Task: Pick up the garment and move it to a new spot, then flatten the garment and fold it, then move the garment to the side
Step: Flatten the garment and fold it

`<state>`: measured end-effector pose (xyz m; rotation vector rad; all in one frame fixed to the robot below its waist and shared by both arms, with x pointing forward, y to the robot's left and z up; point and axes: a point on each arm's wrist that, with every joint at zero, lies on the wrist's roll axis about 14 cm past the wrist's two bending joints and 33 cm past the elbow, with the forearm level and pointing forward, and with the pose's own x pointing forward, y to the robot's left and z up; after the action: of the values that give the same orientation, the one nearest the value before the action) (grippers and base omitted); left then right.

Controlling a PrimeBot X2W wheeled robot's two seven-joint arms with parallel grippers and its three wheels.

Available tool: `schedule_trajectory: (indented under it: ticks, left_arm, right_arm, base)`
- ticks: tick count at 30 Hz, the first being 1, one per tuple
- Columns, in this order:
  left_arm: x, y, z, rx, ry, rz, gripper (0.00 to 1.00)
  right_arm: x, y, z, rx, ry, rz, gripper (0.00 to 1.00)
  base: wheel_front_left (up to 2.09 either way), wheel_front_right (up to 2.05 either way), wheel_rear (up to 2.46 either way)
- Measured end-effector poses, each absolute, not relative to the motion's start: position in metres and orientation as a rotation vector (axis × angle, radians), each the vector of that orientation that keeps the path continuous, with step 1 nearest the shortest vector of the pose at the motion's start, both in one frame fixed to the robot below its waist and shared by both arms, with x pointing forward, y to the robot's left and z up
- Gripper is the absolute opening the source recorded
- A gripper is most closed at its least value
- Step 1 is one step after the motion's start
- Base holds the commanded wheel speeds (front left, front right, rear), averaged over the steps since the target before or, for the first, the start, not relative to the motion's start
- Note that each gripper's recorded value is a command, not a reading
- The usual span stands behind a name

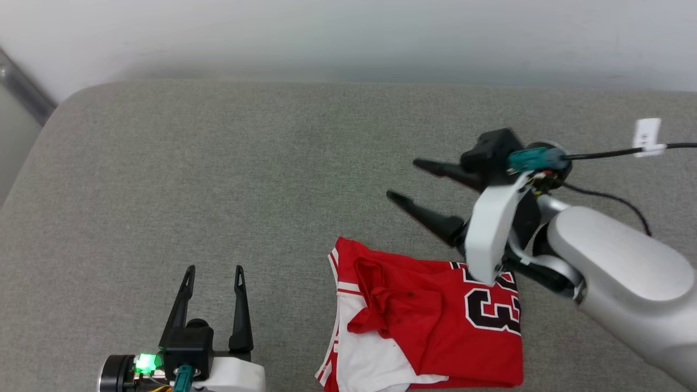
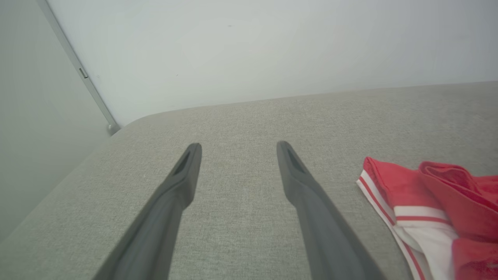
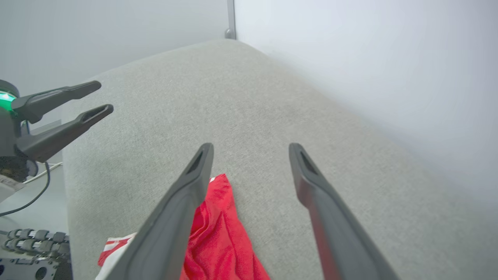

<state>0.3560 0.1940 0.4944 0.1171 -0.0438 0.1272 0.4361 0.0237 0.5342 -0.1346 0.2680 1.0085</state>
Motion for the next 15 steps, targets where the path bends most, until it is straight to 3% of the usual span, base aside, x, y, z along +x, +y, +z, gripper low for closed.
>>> schedule_trajectory:
  ticks: [7, 15]
  left_arm:
    - [0.354, 0.188, 0.496, 0.120, -0.051, 0.100, 1.00]
    - [0.353, 0.178, 0.494, 0.125, -0.046, 0.058, 1.00]
  right_arm:
    - [0.480, -0.047, 0.595, -0.098, -0.117, 0.746, 1.00]
    - [0.469, -0.119, 0.624, -0.011, -0.322, 0.460, 1.00]
  base:
    - [0.00, 0.00, 0.00]
    - [0.00, 0.00, 0.00]
